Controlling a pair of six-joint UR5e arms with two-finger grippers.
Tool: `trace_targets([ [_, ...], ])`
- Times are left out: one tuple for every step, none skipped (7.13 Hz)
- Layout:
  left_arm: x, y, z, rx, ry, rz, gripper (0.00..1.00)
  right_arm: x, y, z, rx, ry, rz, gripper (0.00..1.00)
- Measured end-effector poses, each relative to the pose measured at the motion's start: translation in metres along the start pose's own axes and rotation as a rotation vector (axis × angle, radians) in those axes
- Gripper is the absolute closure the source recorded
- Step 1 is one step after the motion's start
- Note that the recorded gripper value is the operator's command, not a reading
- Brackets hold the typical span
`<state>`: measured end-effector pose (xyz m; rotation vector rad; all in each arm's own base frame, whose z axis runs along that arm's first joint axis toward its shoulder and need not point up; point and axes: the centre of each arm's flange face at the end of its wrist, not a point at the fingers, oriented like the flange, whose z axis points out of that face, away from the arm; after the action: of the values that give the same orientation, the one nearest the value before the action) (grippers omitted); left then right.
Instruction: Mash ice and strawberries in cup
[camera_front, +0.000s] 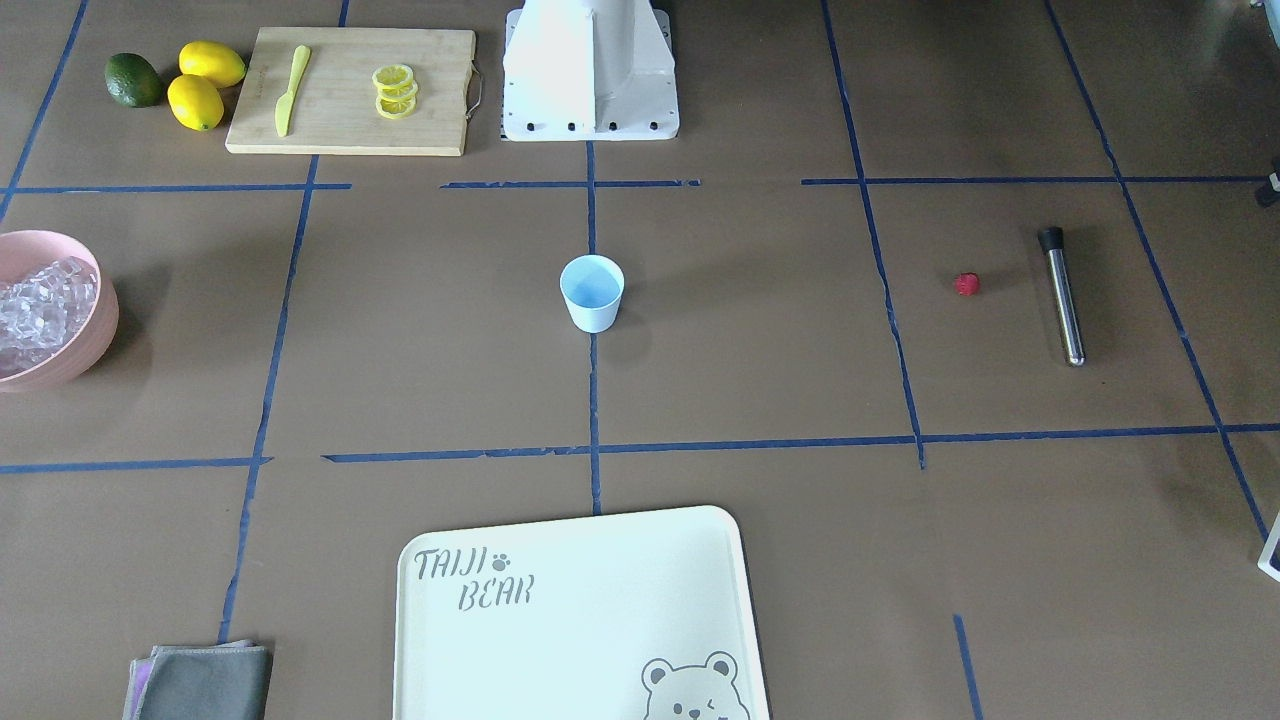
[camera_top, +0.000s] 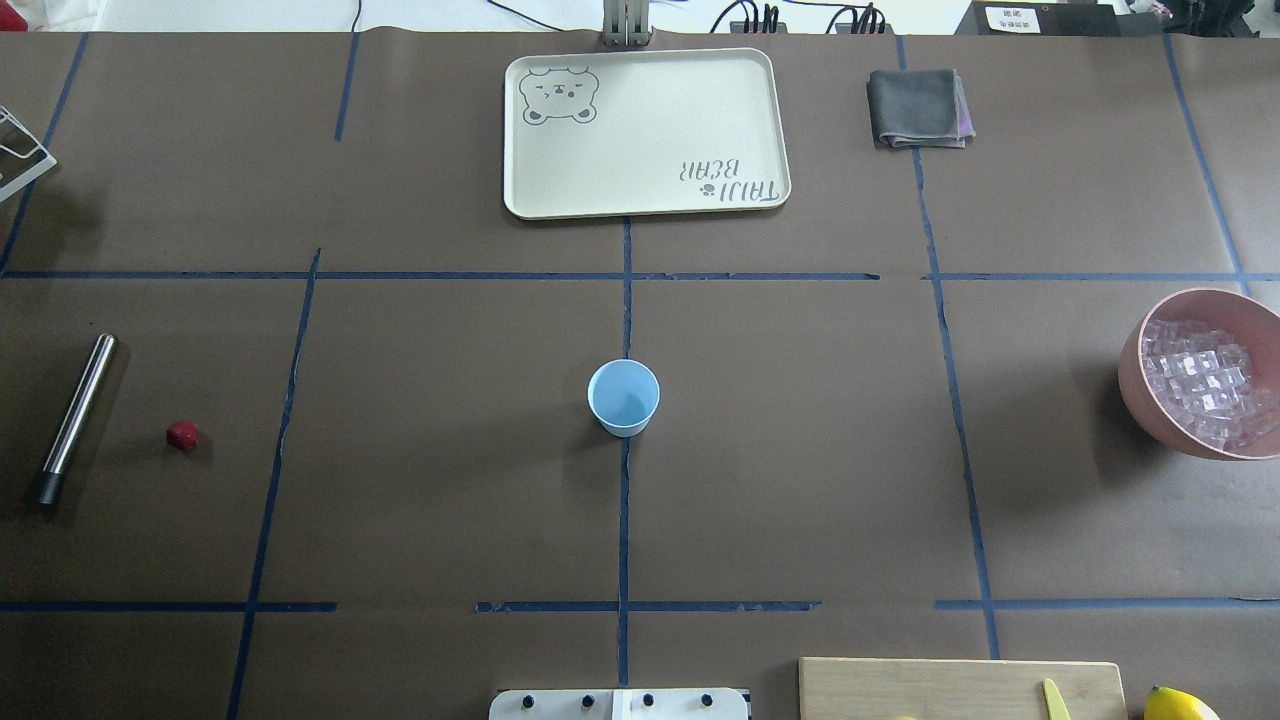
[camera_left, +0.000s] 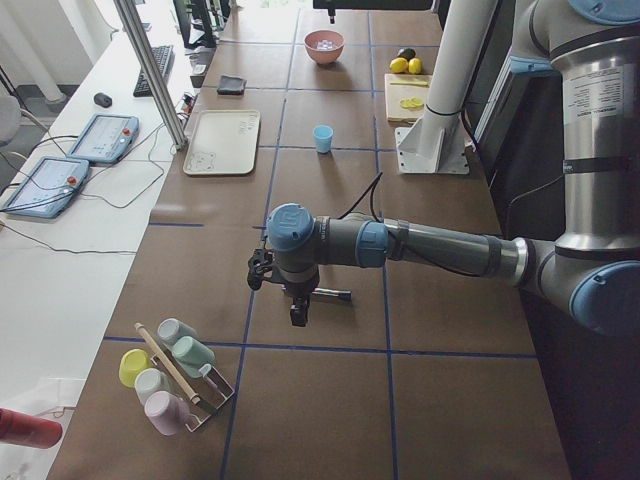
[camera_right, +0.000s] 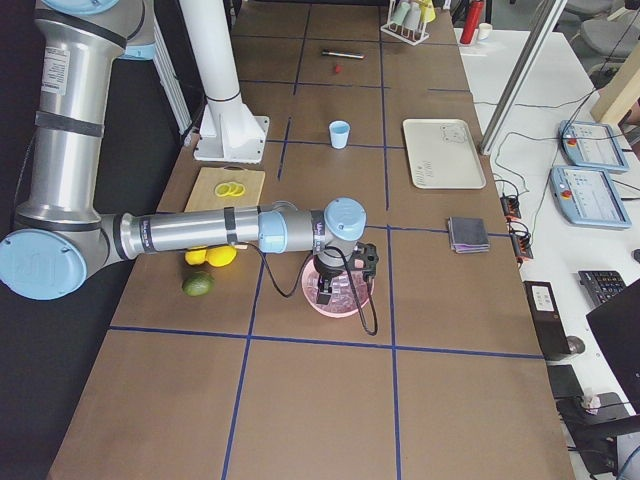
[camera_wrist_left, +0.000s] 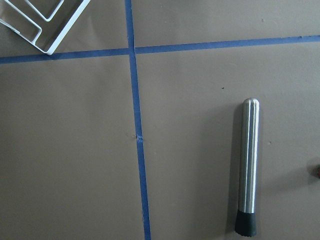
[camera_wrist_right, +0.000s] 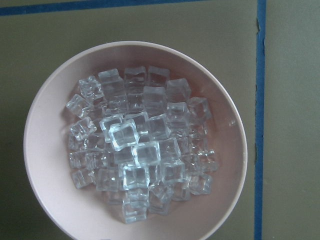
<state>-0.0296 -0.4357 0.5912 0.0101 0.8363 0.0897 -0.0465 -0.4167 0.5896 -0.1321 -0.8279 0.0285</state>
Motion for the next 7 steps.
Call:
trace_targets([
  [0.000,0.000,0.000,0.000,0.000,0.000,0.00,-0.014,0.002,0.011,0.037,0.008,0.057,0.06],
  [0.000,0.000,0.000,0.000,0.000,0.001,0.00,-0.026,0.005,0.024,0.068,0.005,0.108,0.06],
  [0.000,0.000,0.000,0.001,0.000,0.001,0.00,-0.033,0.006,0.038,0.084,0.004,0.149,0.07],
  [0.000,0.000,0.000,0.001,0.001,0.001,0.00,-0.039,0.007,0.049,0.095,0.010,0.182,0.07],
  [0.000,0.000,0.000,0.001,0.001,0.001,0.00,-0.042,0.007,0.056,0.100,0.017,0.199,0.07],
  [0.001,0.000,-0.001,0.002,0.001,0.002,0.00,-0.042,0.007,0.062,0.097,0.024,0.210,0.07],
  [0.002,-0.001,-0.002,0.004,0.001,0.004,0.00,-0.042,0.006,0.068,0.090,0.031,0.220,0.09],
])
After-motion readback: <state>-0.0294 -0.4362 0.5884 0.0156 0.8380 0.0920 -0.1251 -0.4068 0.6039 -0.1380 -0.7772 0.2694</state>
